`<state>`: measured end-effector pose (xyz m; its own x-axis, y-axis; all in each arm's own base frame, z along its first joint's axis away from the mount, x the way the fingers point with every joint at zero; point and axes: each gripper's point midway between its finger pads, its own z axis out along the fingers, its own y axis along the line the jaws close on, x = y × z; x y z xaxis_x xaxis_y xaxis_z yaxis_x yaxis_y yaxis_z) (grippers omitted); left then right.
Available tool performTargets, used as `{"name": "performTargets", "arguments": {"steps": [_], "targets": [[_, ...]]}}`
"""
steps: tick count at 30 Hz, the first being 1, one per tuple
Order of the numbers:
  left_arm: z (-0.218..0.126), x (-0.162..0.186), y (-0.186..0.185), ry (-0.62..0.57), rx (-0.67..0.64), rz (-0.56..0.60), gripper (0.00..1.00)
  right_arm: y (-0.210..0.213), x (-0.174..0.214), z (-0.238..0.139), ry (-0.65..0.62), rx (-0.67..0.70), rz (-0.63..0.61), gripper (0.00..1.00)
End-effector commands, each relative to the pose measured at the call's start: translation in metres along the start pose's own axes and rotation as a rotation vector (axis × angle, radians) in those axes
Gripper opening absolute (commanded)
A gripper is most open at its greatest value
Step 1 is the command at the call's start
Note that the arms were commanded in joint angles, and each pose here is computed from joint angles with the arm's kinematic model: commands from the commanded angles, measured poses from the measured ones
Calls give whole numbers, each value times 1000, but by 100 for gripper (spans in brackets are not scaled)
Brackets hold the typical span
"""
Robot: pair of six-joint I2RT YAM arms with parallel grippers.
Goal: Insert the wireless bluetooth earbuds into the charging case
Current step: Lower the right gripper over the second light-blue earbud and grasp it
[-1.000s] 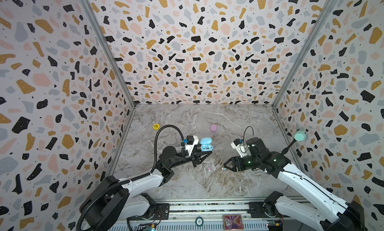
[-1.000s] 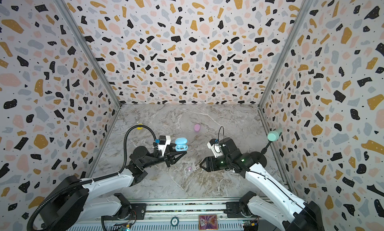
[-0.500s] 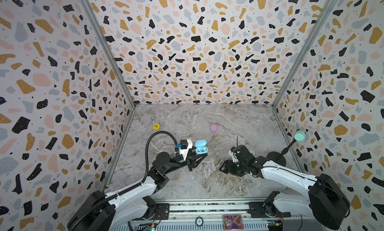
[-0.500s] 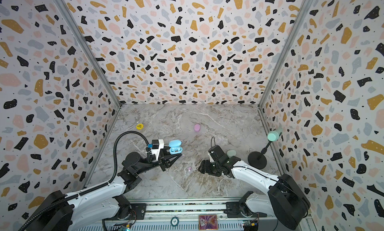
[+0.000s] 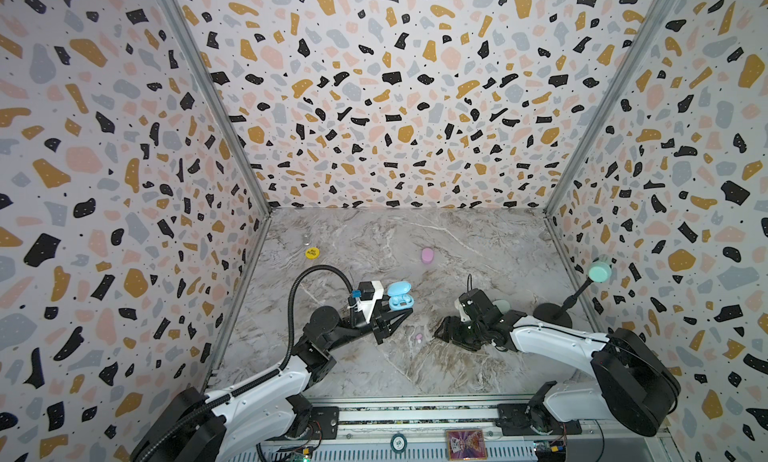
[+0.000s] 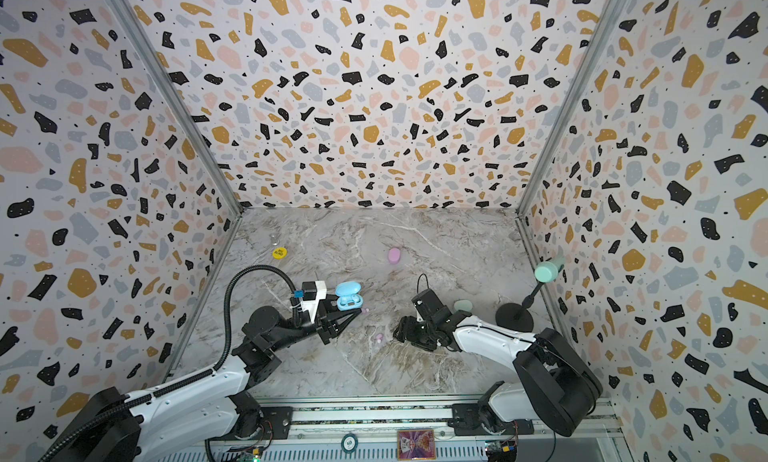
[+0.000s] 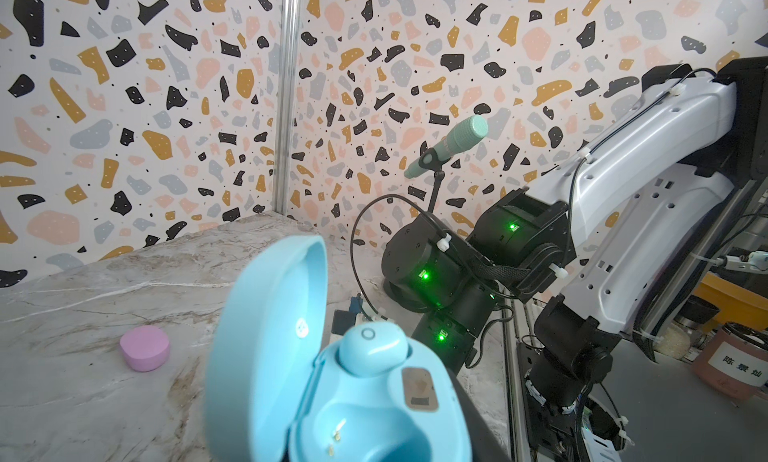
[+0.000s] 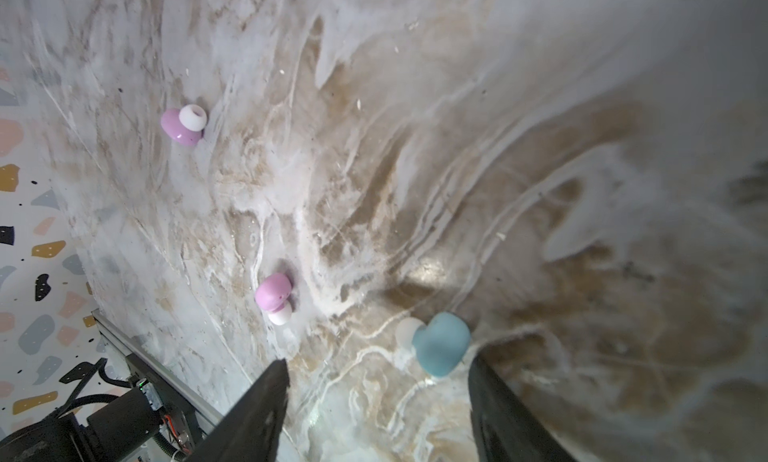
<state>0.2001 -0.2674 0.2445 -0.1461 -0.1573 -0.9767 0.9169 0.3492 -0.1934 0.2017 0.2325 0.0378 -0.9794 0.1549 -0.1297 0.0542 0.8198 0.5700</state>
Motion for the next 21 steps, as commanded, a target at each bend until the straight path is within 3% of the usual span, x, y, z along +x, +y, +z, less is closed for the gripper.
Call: {"name": "performTargets", "arguments": {"steps": [1, 21], "targets": [[-2, -9, -1, -31, -3, 43, 23, 6, -4, 0, -5, -23, 17, 70], [-2, -9, 0, -28, -4, 45, 23, 36, -19, -11, -23, -78, -31, 70]]}}
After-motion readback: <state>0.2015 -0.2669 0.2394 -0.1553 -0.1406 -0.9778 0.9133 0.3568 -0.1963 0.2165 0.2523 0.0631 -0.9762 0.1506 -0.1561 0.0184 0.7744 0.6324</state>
